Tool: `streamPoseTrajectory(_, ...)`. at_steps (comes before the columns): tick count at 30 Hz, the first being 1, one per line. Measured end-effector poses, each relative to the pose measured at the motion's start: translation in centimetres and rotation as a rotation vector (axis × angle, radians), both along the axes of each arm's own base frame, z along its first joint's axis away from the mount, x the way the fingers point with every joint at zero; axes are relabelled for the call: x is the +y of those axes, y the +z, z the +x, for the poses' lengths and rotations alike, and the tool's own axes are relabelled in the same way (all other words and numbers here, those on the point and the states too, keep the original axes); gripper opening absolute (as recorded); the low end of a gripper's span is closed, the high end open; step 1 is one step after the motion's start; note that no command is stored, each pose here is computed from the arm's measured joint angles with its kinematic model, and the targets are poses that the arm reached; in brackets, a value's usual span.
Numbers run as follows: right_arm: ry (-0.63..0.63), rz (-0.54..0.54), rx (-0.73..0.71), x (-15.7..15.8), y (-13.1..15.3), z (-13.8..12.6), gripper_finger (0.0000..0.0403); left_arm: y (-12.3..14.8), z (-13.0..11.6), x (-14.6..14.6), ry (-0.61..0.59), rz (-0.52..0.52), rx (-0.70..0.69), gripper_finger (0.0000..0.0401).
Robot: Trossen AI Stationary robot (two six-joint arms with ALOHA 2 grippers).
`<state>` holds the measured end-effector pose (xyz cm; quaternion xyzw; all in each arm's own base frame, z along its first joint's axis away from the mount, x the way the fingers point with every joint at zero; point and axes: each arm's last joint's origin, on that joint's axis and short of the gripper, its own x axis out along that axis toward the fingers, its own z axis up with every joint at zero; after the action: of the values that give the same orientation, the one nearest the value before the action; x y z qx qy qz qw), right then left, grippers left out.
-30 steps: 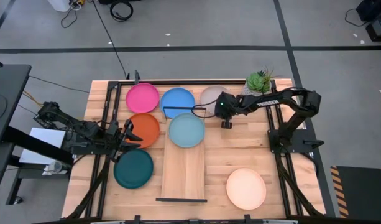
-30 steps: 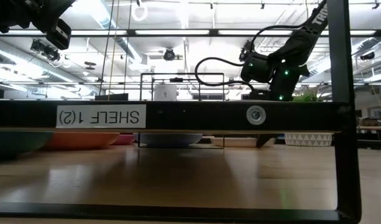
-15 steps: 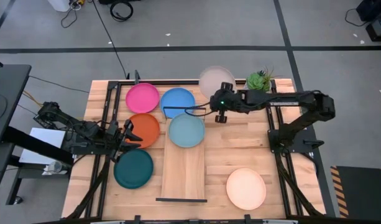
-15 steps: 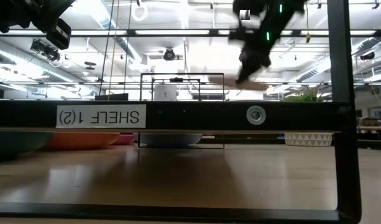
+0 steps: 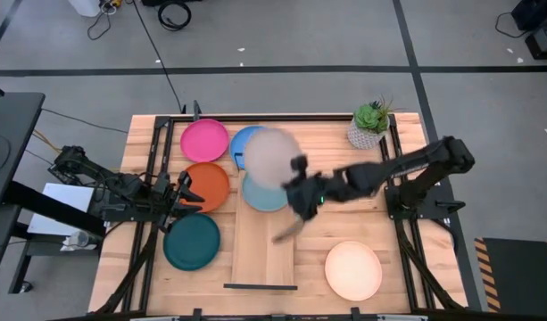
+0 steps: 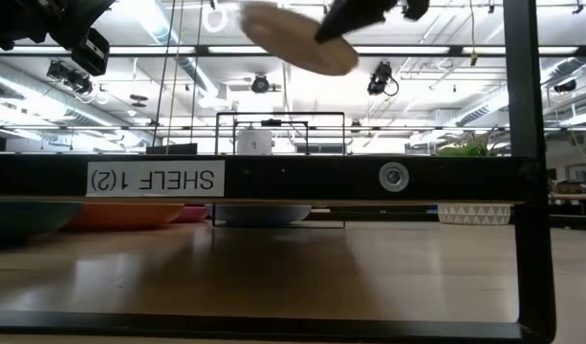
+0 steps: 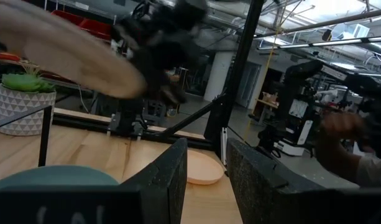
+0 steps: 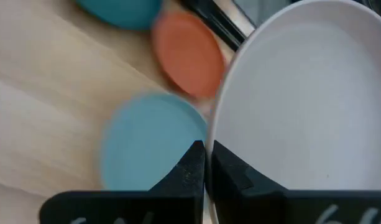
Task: Place and stack plates onto a shelf
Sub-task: Stack the gray plate on top of the light blue plate on the shelf
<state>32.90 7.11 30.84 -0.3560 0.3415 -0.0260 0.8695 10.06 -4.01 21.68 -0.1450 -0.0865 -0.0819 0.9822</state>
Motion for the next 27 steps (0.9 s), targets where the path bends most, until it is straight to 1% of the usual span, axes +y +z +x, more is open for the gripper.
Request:
streamPoseTrajectory(2, 0.087, 0.018, 0.016, 1.6, -0.6, 0.2, 0.0021, 0.0, 0.0, 0.0, 0.000, 0.000, 0.000, 0.0118)
streamPoseTrajectory(4, 0.142, 0.058, 0.040, 2.7, -1.3, 0.4, 0.0021, 0.0, 0.0, 0.0, 0.000, 0.000, 0.000, 0.0118)
streamPoseTrajectory(7, 0.176, 0.151, 0.092, 3.5, -2.8, 1.0, 0.0021, 0.0, 0.0, 0.0, 0.000, 0.000, 0.000, 0.0118)
streamPoseTrajectory(10, 0.195, 0.213, 0.152, 3.7, -4.7, 2.0, 0.0021, 0.0, 0.0, 0.0, 0.003, -0.001, -0.001, 0.0118)
streamPoseTrajectory(14, 0.156, 0.226, 0.221, 3.1, -7.4, 3.4, 0.0021, 0.0, 0.0, 0.0, 0.004, -0.002, -0.001, 0.0118)
streamPoseTrajectory(18, 0.089, 0.199, 0.259, 1.7, -9.3, 4.4, 0.0021, 0.0, 0.0, 0.0, 0.004, -0.001, -0.002, 0.0118)
streamPoseTrajectory(22, 0.044, 0.201, 0.270, 0.3, -9.9, 4.9, 0.0024, 0.0, 0.0, 0.0, 0.004, -0.001, -0.002, 0.0118)
streamPoseTrajectory(27, -0.016, 0.244, 0.265, -1.4, -10.0, 5.2, 0.0035, 0.0, 0.0, 0.0, 0.004, -0.001, -0.001, 0.0118)
